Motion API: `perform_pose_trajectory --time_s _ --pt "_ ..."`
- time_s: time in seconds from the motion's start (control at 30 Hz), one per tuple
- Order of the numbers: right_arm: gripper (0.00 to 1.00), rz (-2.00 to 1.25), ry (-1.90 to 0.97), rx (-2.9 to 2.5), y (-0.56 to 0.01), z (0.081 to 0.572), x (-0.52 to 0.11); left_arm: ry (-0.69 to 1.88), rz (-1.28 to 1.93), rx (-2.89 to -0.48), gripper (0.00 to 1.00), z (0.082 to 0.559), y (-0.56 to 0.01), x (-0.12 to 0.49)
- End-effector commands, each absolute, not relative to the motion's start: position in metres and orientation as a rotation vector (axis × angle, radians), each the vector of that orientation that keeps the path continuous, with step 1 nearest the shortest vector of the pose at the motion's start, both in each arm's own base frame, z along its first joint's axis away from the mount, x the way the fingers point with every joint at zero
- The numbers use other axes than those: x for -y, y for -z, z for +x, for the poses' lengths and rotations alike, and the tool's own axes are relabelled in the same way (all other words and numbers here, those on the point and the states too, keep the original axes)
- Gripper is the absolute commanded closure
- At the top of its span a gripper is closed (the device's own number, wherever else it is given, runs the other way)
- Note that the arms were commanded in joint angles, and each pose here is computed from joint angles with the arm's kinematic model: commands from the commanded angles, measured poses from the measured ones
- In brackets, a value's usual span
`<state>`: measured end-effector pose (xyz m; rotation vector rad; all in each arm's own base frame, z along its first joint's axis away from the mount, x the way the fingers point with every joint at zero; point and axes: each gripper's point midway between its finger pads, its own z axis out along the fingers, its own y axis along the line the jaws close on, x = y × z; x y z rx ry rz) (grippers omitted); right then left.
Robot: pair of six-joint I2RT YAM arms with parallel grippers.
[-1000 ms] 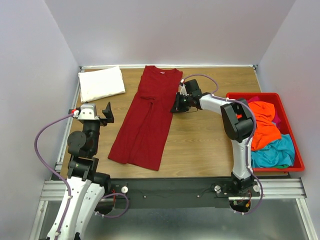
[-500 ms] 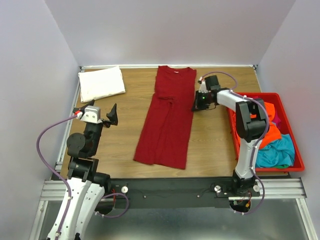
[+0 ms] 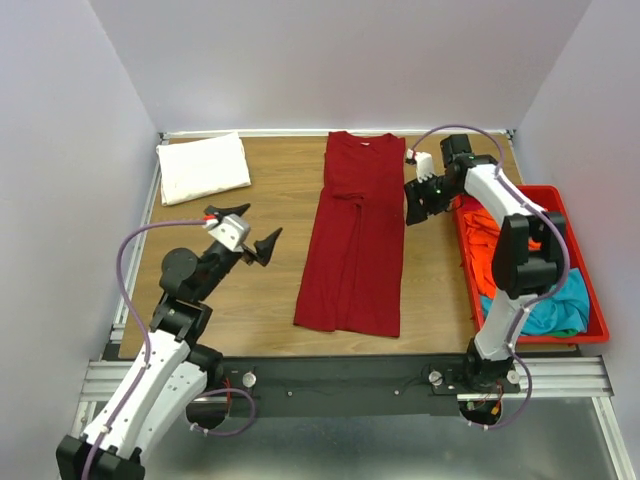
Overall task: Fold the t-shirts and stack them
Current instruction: Fold the tshirt
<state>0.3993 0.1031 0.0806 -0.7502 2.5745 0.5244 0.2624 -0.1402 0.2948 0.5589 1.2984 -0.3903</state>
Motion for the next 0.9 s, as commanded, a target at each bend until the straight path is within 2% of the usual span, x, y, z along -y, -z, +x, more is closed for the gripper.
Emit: perform_pose_trajectory --time_s 0.0,0.13,0.2,0.23,0.3,0.33,0.47,0.63,0.73,0.87 --pt "0.33 -1.193 -0.79 -2.312 -0.128 0.338 -0.13 0.353 0.797 -1.166 0.09 0.248 -0.298 0.171" --pt "0.27 -1.473 -0.827 -2.091 -0.136 0.281 -0.156 0.29 1.036 -1.135 0.05 0.235 -0.28 0.188" --pt "0.06 -1.629 -0.82 -1.976 -0.123 0.245 -0.175 0.23 1.111 -1.094 0.02 0.233 -0.279 0.191" --pt "0.0 -1.663 -0.727 -1.833 -0.137 0.242 -0.183 0.218 1.13 -1.101 0.02 0.232 -0.274 0.191" --pt "0.0 -1.755 -0.744 -1.742 -0.119 0.205 -0.199 0.191 1.192 -1.071 0.02 0.229 -0.268 0.194" --pt "0.0 -1.753 -0.709 -1.655 -0.129 0.198 -0.205 0.184 1.225 -1.086 0.02 0.229 -0.259 0.194" --pt "0.0 -1.842 -0.767 -1.624 -0.105 0.168 -0.223 0.184 1.406 -1.093 0.03 0.211 -0.225 0.206" --pt "0.0 -1.956 -0.653 -1.66 -0.059 0.144 -0.219 0.232 1.655 -1.101 0.07 0.174 -0.172 0.212" --pt "0.01 -2.005 -0.612 -1.627 -0.045 0.135 -0.225 0.273 1.703 -1.092 0.08 0.16 -0.158 0.215" --pt "0.06 -2.049 -0.461 -1.616 -0.021 0.137 -0.224 0.29 1.792 -1.064 0.09 0.148 -0.137 0.219"
